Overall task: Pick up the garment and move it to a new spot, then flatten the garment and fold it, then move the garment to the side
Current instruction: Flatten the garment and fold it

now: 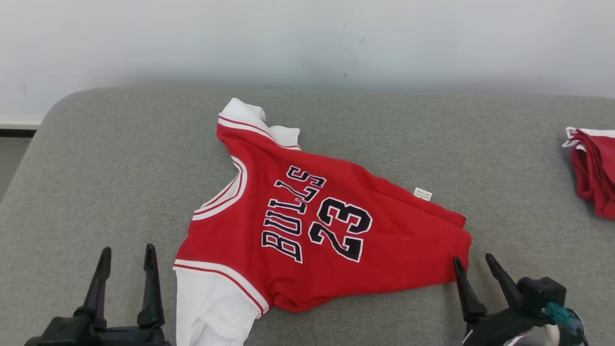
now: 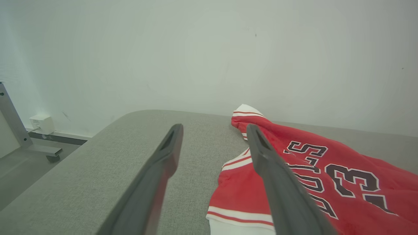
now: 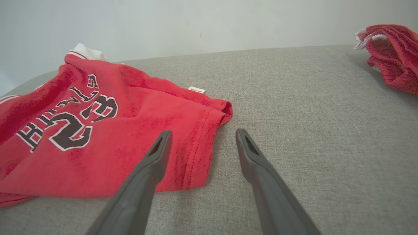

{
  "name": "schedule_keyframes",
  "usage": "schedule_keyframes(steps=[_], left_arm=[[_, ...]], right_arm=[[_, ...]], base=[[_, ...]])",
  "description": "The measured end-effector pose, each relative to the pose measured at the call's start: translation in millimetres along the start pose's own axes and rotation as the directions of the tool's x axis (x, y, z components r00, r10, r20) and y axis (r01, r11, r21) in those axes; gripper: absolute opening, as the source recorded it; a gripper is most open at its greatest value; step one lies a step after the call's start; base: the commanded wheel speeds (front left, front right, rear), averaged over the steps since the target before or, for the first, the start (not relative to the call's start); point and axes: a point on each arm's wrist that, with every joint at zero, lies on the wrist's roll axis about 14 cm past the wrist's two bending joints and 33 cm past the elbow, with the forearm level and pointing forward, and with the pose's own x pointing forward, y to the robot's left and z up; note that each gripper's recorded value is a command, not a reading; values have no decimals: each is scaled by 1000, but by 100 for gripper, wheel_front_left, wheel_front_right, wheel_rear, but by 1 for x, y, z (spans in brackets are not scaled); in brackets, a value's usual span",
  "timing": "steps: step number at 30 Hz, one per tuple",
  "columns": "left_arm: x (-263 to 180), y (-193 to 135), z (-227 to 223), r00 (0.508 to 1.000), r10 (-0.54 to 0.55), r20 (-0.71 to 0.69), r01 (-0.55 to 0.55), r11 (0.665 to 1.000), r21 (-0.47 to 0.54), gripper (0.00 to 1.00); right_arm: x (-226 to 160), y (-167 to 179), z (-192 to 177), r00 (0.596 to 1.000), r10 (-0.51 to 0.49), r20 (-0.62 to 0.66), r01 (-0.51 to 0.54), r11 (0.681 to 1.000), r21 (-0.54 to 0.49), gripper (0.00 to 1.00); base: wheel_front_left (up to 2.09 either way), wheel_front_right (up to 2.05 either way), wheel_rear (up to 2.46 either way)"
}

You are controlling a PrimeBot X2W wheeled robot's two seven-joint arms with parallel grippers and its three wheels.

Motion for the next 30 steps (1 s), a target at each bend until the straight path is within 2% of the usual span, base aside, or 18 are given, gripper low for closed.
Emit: schedule_keyframes(steps=[9,10,11,21,28,30], left_arm=[[-5,4,-7,1000,10,-24,-10,1000,-5,100],[-6,4,-7,1000,6,-27,-7,1000,-7,100],[-6,3,-9,1000,5,-31,-5,1000,-8,100],[0,-10,-16,998,-32,-47,31,999,-28,100],[7,-28,-22,995,-75,-58,72,996,-61,100],[9,-33,-25,994,-85,-63,81,994,-67,100]], right_arm=[[17,16,-44,986,35,-166,-30,999,35,100],[19,19,-46,984,42,-174,-35,998,43,40],[21,21,-46,984,46,-173,-38,998,51,0],[24,5,-7,999,10,-40,-6,994,111,0],[-4,-13,13,999,-15,44,11,996,92,0],[-19,-28,19,997,-50,67,45,996,81,0]], base=[[0,0,0],[0,0,0],[0,0,0],[0,0,0],[0,0,0],[0,0,0]])
